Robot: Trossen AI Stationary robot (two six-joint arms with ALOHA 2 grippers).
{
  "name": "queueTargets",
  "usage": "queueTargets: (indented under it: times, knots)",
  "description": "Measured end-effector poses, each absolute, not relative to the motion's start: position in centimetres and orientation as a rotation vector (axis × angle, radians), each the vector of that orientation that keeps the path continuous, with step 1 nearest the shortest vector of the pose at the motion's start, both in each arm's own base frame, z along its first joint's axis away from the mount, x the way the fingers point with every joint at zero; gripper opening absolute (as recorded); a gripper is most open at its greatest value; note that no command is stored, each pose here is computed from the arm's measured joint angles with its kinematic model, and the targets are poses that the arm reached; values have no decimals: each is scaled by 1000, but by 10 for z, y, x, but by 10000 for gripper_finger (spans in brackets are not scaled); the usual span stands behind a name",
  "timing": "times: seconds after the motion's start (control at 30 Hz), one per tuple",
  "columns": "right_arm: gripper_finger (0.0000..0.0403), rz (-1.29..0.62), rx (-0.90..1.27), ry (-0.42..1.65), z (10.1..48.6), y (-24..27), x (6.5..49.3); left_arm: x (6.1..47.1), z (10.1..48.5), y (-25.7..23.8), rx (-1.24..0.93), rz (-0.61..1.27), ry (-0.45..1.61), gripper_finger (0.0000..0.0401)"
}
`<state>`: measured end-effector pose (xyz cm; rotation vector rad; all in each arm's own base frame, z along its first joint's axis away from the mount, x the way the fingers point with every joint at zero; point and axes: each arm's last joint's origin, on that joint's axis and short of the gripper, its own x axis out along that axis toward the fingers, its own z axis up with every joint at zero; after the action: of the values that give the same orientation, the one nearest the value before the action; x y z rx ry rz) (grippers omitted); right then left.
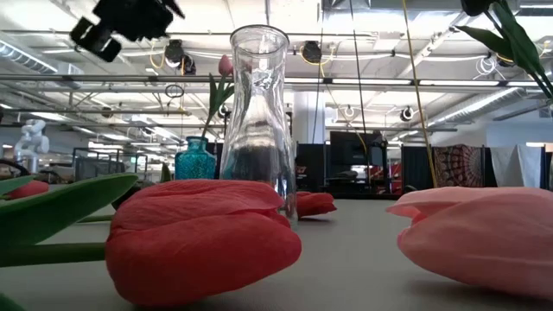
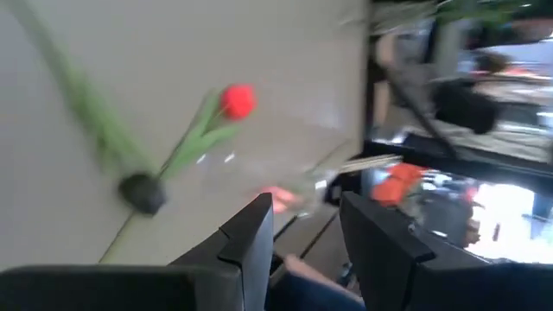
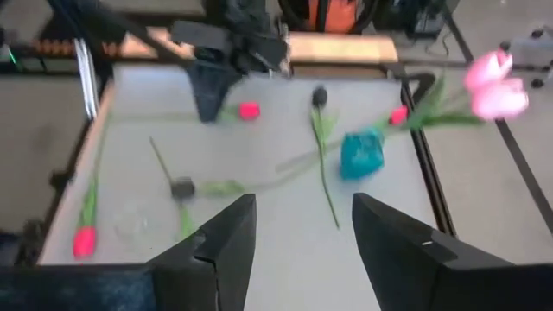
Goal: Sort flowers into vase by color
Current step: Put the red flower into the left transparent vase
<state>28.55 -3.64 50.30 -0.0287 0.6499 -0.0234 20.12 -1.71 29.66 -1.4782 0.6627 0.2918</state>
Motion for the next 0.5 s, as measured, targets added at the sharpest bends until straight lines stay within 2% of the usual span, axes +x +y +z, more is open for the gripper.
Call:
queueTargets:
  times: [0.2, 0.33, 0.5]
  knots:
    - [185, -22, -67, 730, 503, -40, 265, 211, 279, -43, -1560, 464, 707, 142]
    - [185, -27, -78, 698, 511, -40, 251, 207, 275, -56, -1598, 537, 717, 142]
    - [185, -37, -73, 654, 520, -38, 237, 188, 267, -65, -1550, 711, 858, 140]
